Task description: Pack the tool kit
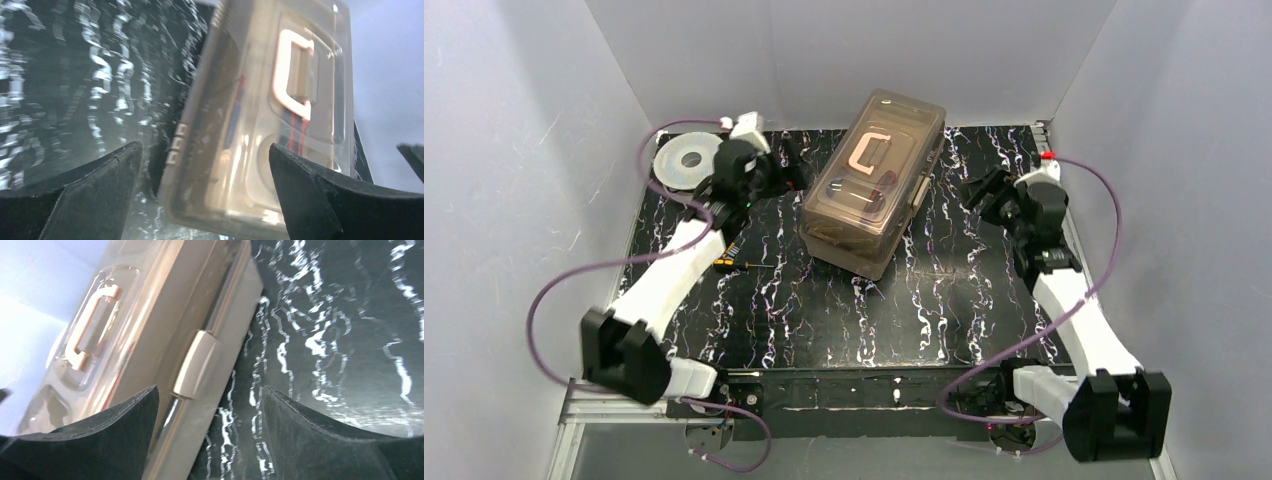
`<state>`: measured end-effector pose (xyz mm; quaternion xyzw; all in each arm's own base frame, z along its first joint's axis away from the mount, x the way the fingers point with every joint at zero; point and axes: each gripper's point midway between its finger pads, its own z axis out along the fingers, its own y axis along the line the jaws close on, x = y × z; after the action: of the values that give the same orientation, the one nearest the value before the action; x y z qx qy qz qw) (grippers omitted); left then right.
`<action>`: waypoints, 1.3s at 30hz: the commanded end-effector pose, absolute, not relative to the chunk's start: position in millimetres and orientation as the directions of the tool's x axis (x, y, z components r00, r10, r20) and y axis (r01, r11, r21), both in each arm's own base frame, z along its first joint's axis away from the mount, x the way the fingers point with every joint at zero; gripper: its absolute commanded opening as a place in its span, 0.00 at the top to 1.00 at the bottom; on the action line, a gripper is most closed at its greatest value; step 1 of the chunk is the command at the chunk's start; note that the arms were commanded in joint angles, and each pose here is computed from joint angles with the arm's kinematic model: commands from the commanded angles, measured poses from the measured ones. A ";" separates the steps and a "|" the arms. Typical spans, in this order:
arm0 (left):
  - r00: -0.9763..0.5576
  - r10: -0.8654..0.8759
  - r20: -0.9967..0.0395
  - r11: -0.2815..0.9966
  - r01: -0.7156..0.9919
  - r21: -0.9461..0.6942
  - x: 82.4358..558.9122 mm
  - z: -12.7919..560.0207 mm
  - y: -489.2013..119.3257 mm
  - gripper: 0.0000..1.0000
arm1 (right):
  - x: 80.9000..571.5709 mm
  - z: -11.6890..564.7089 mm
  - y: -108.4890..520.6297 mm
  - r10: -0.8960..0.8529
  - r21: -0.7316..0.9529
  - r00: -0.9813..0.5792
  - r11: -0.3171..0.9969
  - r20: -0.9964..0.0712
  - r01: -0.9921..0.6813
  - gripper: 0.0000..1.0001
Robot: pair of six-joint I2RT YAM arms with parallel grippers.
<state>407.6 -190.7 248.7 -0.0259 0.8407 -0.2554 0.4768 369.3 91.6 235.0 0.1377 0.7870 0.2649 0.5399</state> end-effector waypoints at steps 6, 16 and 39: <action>-0.179 -0.347 -0.921 0.930 -0.189 -0.314 366.6 241.2 -67.0 0.02 | 375.9 224.1 40.9 0.270 0.269 -0.004 0.962 -0.963 -0.054 0.15; -0.192 -0.031 -0.981 0.937 -0.348 0.039 358.9 165.0 -12.6 0.02 | 389.7 165.5 10.7 0.000 -0.005 -0.119 0.999 -0.993 0.046 0.13; -0.303 0.082 -0.950 0.904 -0.379 0.199 355.2 85.1 25.1 0.03 | 367.0 108.0 -11.4 0.070 0.057 -0.126 0.993 -0.990 0.102 0.06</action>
<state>350.5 22.4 80.1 -0.0856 0.7994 0.2068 0.5576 346.6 -10.9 66.0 0.0525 0.7973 -0.0195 0.6010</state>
